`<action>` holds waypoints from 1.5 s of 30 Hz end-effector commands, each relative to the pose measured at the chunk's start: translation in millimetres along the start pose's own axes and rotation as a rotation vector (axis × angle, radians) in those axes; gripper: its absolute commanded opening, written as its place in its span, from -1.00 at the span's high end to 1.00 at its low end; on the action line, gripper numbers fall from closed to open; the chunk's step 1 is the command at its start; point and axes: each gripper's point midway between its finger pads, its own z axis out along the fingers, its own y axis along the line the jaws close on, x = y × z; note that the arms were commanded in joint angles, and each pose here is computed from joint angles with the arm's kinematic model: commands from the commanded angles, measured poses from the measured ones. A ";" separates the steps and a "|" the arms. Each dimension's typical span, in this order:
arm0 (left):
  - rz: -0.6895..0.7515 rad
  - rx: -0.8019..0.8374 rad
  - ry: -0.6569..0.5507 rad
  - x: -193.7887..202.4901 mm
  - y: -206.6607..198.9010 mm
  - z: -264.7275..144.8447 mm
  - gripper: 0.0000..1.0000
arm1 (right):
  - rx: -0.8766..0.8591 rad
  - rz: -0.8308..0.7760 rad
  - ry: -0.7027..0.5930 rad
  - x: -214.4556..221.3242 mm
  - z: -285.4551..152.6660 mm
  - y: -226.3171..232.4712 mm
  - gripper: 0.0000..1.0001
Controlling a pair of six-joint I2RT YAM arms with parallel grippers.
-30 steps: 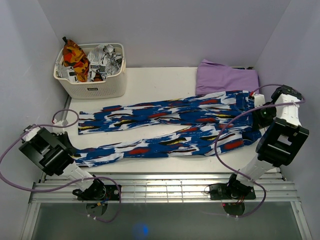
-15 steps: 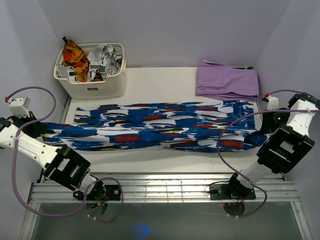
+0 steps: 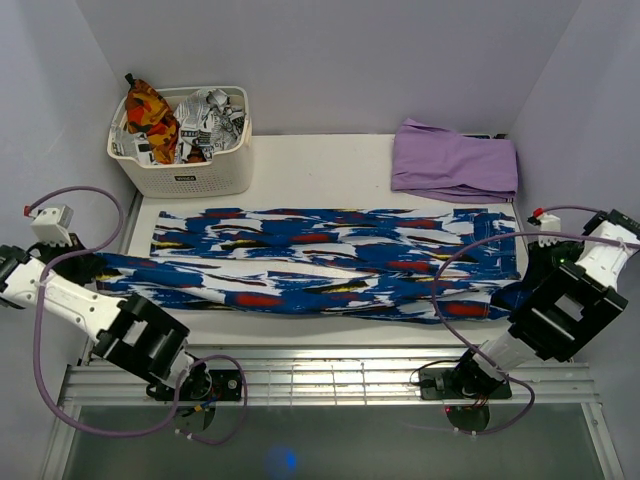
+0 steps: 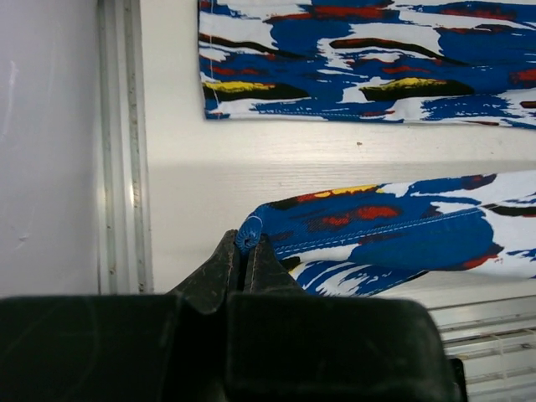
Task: Fold and stack the trousers
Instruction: Flatten the trousers out
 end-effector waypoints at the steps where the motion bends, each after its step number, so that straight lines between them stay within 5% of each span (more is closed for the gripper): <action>1: -0.050 -0.008 0.027 2.9 22.3 22.5 1.00 | 0.076 -0.090 0.053 3.2 7.3 -29.0 0.84; 9: -0.085 0.007 0.328 7.7 12.0 154.3 1.00 | 0.048 -0.003 0.040 -78.7 37.8 -56.0 0.85; 12: -0.228 0.005 0.461 36.6 23.2 196.1 1.00 | 0.068 0.007 0.084 -93.1 52.8 -58.0 0.82; 14: -0.334 0.001 0.547 46.3 38.3 217.1 0.35 | 0.089 0.025 0.146 -96.2 57.9 -62.8 0.37; 15: -0.356 0.017 0.546 41.0 39.6 211.9 -0.01 | 0.091 0.050 0.155 -95.0 47.7 -62.6 -0.24; 16: -0.322 0.014 0.515 32.6 38.2 197.9 -0.29 | 0.110 0.069 0.146 -87.1 32.8 -65.6 -0.41; 17: -0.329 0.020 0.533 42.9 34.8 189.3 -0.33 | 0.110 0.083 0.164 -74.0 26.6 -66.3 -0.47; 21: -0.302 0.026 0.567 77.4 26.9 142.6 -0.47 | 0.042 0.096 0.234 -16.5 18.6 -42.6 -0.43; 26: -0.283 0.128 0.579 135.9 14.9 141.7 -0.50 | -0.032 0.102 0.250 12.8 51.9 -24.2 -0.38; 33: -0.253 0.237 0.384 97.5 7.0 174.3 -0.50 | -0.098 0.104 0.175 -7.4 53.9 -21.8 0.16; 37: -0.214 0.245 0.335 72.6 11.5 182.1 -0.26 | -0.109 0.110 0.124 -26.6 47.5 -26.9 0.79; 41: -0.179 0.250 0.322 63.8 15.4 186.1 -0.18 | -0.124 0.121 0.104 -37.7 44.2 -30.9 0.84; 45: -0.132 0.226 0.323 61.8 24.2 187.1 -0.39 | -0.116 0.111 0.090 -42.9 40.7 -33.5 0.84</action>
